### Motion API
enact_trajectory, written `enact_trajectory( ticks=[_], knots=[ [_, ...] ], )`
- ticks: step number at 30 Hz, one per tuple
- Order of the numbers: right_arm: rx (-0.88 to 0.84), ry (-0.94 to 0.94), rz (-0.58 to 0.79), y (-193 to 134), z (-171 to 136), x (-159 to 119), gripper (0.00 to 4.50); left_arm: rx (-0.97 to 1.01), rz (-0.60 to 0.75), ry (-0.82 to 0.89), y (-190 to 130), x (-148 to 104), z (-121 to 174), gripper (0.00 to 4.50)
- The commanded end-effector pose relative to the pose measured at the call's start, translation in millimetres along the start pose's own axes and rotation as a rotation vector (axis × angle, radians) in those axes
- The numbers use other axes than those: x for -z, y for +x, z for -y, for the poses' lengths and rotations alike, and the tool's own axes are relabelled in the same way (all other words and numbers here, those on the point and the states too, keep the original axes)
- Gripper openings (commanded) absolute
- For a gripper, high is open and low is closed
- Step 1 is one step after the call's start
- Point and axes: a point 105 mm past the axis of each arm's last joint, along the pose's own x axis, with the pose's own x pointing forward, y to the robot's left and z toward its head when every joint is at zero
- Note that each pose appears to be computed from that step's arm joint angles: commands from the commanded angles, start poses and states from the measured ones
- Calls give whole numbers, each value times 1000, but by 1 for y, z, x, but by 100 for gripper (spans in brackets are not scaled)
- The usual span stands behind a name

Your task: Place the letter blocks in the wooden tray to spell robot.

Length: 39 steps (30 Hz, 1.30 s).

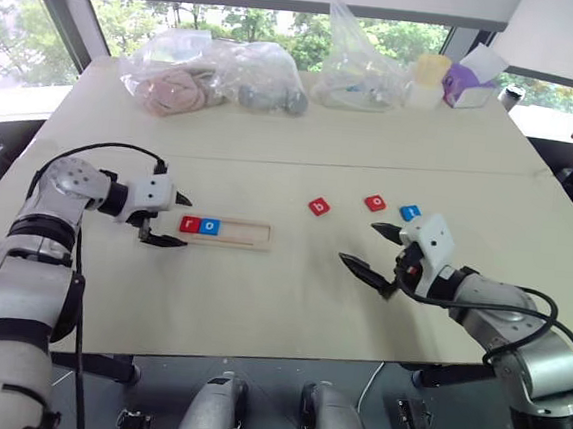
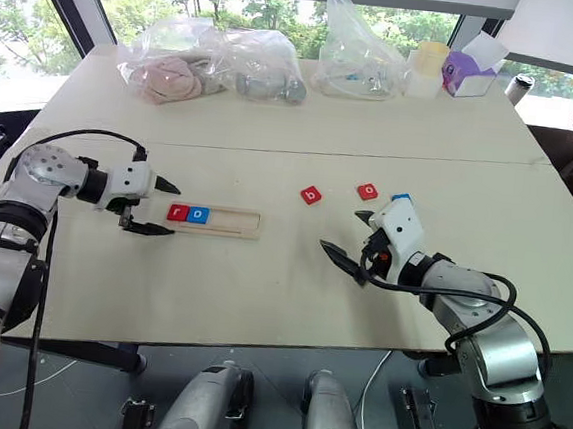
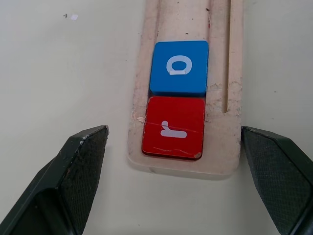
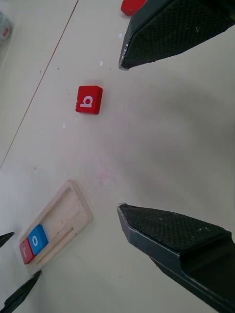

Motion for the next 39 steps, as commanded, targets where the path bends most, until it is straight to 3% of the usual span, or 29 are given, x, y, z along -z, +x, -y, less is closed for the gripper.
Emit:
enact_trajectory(
  ticks=[1, 10, 23, 27, 28, 39],
  knots=[
    [-6, -62, 27, -4, -3, -13, 449, 14, -47, -27, 5, 5, 1, 450],
    [-1, -82, 3, -7, -2, -11, 449, 176, -92, -136, 24, 13, 23, 450],
    [10, -82, -10, -9, -5, -11, 449, 221, -137, -187, 37, 23, 36, 450],
    [13, -84, -14, -10, -5, -12, 450, 225, -160, -198, 39, 28, 39, 323],
    [13, -85, -16, -10, -5, -11, 450, 225, -160, -202, 39, 29, 40, 313],
    [14, -89, -15, -7, -5, -12, 450, 302, -97, -230, 50, 24, 55, 313]
  ],
)
